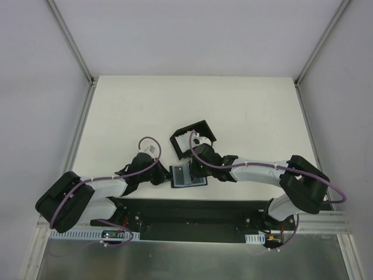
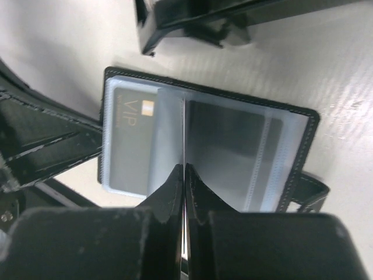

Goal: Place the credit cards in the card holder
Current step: Insert the credit card into the card holder, then close the card holder at the center of the board.

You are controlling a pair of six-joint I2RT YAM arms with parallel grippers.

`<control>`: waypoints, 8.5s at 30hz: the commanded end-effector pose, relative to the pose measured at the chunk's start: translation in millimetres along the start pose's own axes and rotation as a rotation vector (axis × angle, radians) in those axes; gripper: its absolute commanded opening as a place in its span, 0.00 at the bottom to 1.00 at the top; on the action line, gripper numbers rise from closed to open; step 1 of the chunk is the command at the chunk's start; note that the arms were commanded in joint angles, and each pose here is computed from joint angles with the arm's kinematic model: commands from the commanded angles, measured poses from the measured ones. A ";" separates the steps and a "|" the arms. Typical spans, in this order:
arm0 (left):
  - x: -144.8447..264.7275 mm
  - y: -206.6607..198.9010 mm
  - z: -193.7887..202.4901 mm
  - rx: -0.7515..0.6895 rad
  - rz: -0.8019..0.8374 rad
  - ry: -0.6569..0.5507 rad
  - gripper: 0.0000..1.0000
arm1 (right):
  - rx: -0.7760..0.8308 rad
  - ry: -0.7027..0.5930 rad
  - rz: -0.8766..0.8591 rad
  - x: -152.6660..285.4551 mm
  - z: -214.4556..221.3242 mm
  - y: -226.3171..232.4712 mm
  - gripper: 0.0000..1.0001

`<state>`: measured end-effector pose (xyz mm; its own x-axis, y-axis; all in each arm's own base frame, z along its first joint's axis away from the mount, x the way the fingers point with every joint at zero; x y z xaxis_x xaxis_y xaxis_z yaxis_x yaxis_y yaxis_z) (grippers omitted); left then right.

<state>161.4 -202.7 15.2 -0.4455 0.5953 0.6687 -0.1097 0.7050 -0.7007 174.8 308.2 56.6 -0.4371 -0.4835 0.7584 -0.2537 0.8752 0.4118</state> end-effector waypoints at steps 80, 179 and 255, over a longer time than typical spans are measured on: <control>7.6 78.2 36.4 -0.027 -0.324 0.132 0.00 | -0.365 -0.051 -0.196 -13.9 36.2 -23.0 0.29; 37.9 -1.3 -5.2 -0.191 -0.164 0.052 0.00 | 0.069 0.015 0.197 32.1 21.7 -26.8 0.14; -11.6 -55.1 24.3 -0.525 -0.090 0.241 0.06 | 0.000 -0.148 0.007 35.4 -1.5 -1.6 0.04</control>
<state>153.2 -253.6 46.1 -0.2500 0.5511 0.7961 0.3364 0.8204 -0.4623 154.8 273.4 54.6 -0.5412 -0.4087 0.7349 -0.2119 0.9120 0.3511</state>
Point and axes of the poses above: each gripper's point midway between its finger pads, its own x axis back along the fingers, its own y axis along the line the jaws close on, z = x × y, the point moved 2 cm from there along x, back along the fingers, and after that the axes turned 3 degrees about -x, right-handed, at the moved point
